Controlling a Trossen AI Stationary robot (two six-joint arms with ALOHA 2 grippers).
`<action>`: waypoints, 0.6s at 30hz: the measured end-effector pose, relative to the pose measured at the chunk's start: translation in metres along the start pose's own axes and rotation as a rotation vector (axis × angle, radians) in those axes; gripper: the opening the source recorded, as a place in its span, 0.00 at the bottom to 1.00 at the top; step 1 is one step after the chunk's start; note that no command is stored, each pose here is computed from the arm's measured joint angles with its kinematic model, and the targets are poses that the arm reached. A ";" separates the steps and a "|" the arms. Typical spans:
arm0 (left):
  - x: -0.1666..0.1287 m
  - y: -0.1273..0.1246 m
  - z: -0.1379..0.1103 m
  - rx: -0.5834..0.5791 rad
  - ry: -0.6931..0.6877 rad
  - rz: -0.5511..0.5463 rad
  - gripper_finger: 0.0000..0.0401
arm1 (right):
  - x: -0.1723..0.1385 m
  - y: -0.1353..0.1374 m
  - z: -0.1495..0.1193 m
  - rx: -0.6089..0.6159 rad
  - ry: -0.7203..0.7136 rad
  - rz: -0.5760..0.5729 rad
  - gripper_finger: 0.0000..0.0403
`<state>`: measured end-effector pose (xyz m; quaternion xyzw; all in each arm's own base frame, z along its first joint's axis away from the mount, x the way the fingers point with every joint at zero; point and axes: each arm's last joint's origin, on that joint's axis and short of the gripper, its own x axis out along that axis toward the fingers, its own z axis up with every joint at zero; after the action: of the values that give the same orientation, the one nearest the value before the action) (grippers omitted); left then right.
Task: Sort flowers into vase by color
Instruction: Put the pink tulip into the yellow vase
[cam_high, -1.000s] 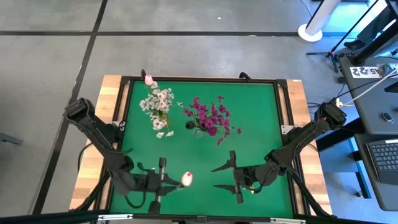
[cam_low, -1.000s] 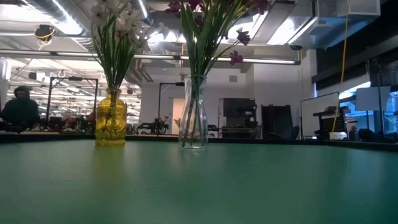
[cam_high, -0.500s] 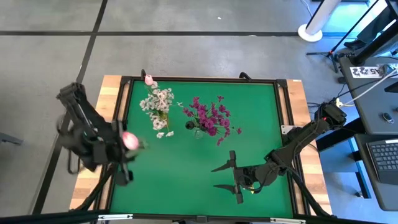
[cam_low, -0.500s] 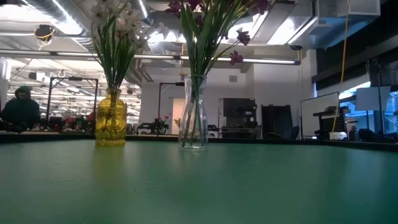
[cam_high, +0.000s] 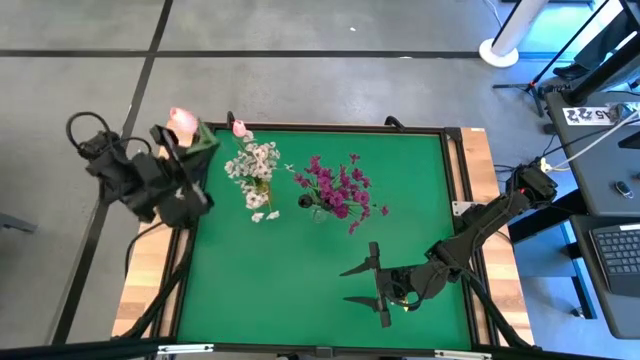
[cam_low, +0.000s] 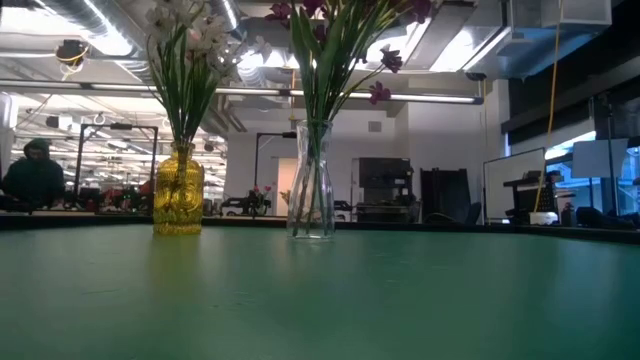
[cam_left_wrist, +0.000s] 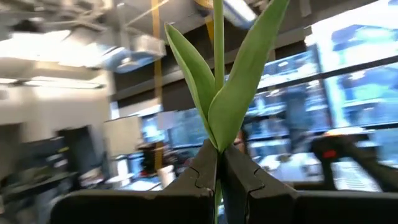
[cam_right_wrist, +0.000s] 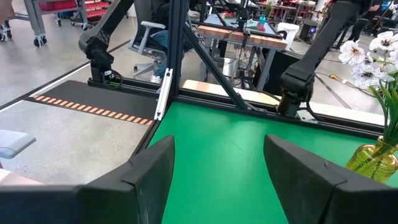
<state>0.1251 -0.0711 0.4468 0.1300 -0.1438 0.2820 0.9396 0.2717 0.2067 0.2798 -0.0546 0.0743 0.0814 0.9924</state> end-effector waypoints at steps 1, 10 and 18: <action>0.002 0.004 -0.004 0.008 0.009 0.029 0.01 | 0.000 0.000 0.000 0.000 0.000 0.000 0.61; 0.003 0.017 -0.058 0.054 0.048 0.164 0.01 | 0.000 0.000 0.000 -0.001 0.001 0.000 0.61; 0.000 0.022 -0.090 -0.034 0.039 0.202 0.01 | 0.000 0.000 0.000 -0.001 0.001 0.000 0.61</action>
<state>0.1305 -0.0236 0.3670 0.0932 -0.1425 0.3754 0.9111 0.2716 0.2067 0.2797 -0.0550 0.0749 0.0814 0.9923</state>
